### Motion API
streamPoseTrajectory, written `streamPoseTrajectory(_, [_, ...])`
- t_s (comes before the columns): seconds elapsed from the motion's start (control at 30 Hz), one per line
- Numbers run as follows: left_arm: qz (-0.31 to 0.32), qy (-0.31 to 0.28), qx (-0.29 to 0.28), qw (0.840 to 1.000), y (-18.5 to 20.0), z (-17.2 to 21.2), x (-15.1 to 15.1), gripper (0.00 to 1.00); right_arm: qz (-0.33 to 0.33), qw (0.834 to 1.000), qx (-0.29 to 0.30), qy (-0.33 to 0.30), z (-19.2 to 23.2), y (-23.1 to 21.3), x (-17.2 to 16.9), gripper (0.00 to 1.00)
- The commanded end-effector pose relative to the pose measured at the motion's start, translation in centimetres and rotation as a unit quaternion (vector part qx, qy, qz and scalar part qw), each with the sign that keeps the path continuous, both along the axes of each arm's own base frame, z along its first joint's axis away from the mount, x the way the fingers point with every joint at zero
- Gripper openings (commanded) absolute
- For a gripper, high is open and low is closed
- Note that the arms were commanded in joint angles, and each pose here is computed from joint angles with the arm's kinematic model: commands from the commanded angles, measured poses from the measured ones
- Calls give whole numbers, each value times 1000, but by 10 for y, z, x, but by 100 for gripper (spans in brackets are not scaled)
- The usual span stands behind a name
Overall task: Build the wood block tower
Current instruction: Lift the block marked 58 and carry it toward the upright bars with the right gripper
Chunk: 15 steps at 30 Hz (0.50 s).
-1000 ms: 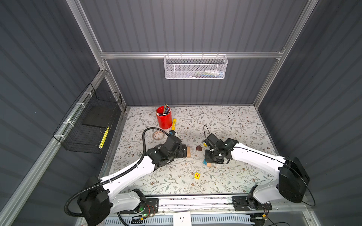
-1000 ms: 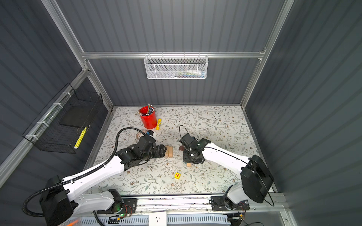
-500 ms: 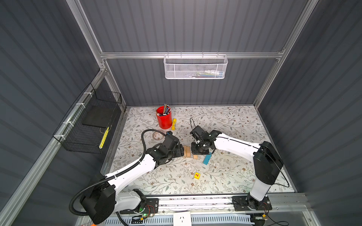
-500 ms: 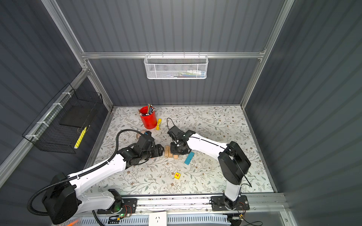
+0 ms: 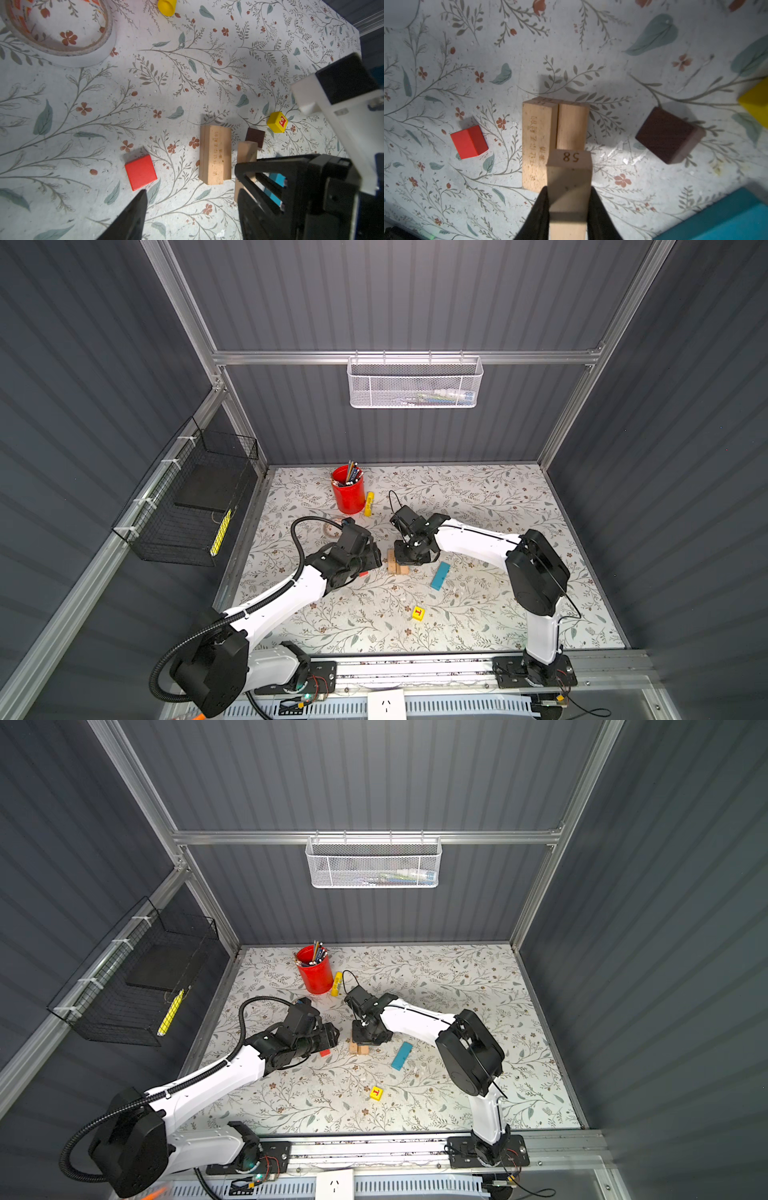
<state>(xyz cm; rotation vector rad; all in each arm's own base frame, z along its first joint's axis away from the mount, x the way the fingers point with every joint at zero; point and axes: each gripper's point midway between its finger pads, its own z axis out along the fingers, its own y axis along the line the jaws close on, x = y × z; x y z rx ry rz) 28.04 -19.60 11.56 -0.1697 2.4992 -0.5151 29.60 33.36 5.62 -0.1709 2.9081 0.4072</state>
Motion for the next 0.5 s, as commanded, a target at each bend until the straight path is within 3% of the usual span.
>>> streamPoseTrajectory(0.0, [8,11,0,1000,5,-7,-3,69,-7,1000,-14,-6,-1,0,5,20])
streamPoseTrajectory(0.47, [12,15,-2,1000,9,-11,-6,69,-18,1000,-25,-5,-10,0,13,20])
